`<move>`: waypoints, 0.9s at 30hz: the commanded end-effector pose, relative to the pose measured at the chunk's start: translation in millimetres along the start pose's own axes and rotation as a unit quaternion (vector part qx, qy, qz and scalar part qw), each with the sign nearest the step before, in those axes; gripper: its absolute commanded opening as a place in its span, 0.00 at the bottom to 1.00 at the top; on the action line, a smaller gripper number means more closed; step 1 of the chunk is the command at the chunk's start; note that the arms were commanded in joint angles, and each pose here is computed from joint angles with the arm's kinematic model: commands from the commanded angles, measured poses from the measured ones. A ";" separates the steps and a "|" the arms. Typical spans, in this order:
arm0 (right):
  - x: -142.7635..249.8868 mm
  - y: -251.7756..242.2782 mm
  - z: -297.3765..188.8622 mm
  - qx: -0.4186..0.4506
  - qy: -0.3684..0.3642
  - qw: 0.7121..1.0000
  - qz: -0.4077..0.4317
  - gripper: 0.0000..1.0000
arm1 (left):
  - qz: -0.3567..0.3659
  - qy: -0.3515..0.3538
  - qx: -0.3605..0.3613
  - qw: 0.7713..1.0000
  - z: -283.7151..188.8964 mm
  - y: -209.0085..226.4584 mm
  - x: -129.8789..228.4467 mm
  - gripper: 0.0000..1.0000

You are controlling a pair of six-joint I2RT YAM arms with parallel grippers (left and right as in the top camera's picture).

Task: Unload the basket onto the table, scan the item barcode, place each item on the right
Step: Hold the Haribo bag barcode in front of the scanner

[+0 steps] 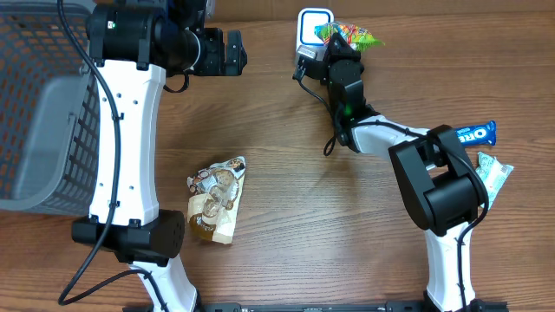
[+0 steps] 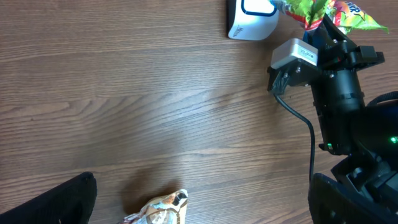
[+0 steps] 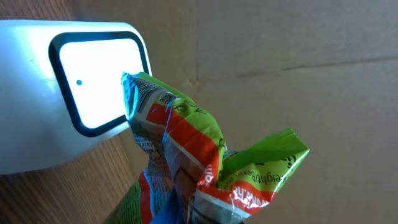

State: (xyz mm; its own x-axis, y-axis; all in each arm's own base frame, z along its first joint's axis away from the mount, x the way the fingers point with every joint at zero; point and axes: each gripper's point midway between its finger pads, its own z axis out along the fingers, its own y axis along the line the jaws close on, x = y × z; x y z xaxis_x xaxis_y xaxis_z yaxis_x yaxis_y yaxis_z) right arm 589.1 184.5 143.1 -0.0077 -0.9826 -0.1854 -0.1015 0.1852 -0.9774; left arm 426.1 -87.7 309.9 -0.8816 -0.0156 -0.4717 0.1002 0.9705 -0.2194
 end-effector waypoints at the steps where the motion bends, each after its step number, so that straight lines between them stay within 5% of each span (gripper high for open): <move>1: -7.1 -27.5 4.2 0.038 -0.023 0.999 0.015 0.04 | 0.005 -0.009 -0.002 1.000 -6.0 0.2 -2.3 1.00; 9: -11.4 -51.9 3.1 0.082 -0.051 0.995 0.032 0.04 | 0.005 -0.009 -0.002 1.000 -5.9 0.3 -2.3 1.00; 27: -2.5 -6.0 14.8 0.032 -0.064 0.997 0.010 0.04 | 0.005 -0.009 -0.002 1.000 -6.0 0.3 -2.3 1.00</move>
State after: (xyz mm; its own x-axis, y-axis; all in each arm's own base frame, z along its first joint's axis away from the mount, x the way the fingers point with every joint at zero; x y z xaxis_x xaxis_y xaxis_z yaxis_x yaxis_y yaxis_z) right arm 595.5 195.2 139.4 0.1233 -0.9697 -0.2110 -0.0770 0.2026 -0.9762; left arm 426.1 -87.7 309.9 -0.8816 -0.0152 -0.4718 0.1005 0.9705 -0.2192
